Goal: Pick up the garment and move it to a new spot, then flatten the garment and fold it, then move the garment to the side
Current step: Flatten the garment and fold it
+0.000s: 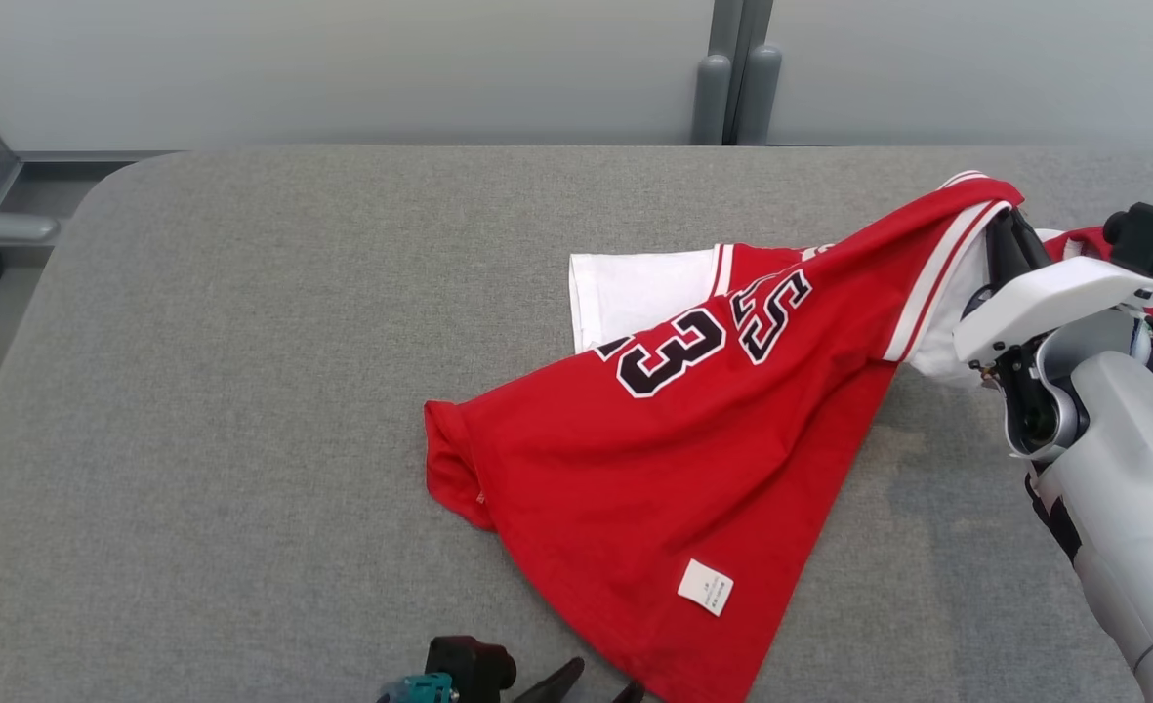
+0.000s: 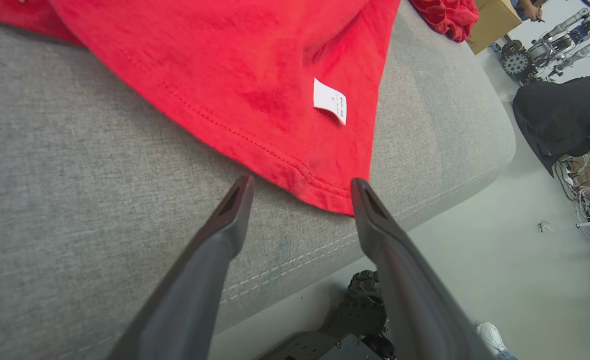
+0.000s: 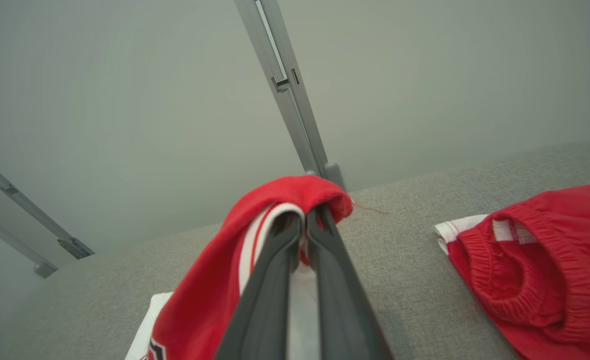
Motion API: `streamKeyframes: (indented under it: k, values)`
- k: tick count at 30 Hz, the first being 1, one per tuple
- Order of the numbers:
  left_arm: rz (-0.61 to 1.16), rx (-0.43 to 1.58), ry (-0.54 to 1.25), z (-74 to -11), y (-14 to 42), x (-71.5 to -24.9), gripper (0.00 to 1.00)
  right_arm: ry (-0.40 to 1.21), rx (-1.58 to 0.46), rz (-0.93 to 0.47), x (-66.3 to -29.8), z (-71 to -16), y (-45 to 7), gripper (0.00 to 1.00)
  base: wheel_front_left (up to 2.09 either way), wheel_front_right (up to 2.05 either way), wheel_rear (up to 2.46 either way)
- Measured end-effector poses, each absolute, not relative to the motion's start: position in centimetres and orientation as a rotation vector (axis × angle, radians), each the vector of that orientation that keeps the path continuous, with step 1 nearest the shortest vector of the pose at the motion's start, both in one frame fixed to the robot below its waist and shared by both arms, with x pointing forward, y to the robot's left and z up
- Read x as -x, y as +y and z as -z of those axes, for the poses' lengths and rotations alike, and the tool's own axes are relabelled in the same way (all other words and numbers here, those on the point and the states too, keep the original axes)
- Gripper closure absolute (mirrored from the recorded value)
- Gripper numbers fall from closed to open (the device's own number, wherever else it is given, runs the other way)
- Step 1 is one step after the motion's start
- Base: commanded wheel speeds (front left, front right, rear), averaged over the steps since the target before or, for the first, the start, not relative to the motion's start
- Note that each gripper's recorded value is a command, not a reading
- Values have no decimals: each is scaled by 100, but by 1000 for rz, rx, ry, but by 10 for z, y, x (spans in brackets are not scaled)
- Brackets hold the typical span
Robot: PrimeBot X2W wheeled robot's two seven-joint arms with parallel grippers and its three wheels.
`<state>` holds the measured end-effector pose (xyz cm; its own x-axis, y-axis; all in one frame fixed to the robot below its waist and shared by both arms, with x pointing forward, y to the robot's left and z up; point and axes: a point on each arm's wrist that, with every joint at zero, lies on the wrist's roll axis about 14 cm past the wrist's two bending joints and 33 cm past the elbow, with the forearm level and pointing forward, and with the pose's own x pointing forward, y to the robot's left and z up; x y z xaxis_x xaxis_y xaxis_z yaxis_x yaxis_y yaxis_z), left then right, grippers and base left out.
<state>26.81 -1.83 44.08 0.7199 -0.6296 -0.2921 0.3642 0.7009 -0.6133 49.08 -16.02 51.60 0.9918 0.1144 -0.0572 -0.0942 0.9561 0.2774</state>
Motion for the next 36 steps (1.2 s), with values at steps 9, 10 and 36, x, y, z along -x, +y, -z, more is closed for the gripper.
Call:
streamKeyframes:
  k: [9, 10, 36]
  values:
    - [584, 607, 641, -420, -23, -257, 0, 80, -298, -111, -486, -513, -156, 100, 0, 0, 0]
    - [585, 603, 653, -418, -23, -256, 0, 80, -302, -112, -485, -513, -155, 100, 0, 0, 0]
    - [699, 599, 648, -423, -54, -275, 100, 91, -304, -72, -489, -504, -173, 100, 0, 0, 0]
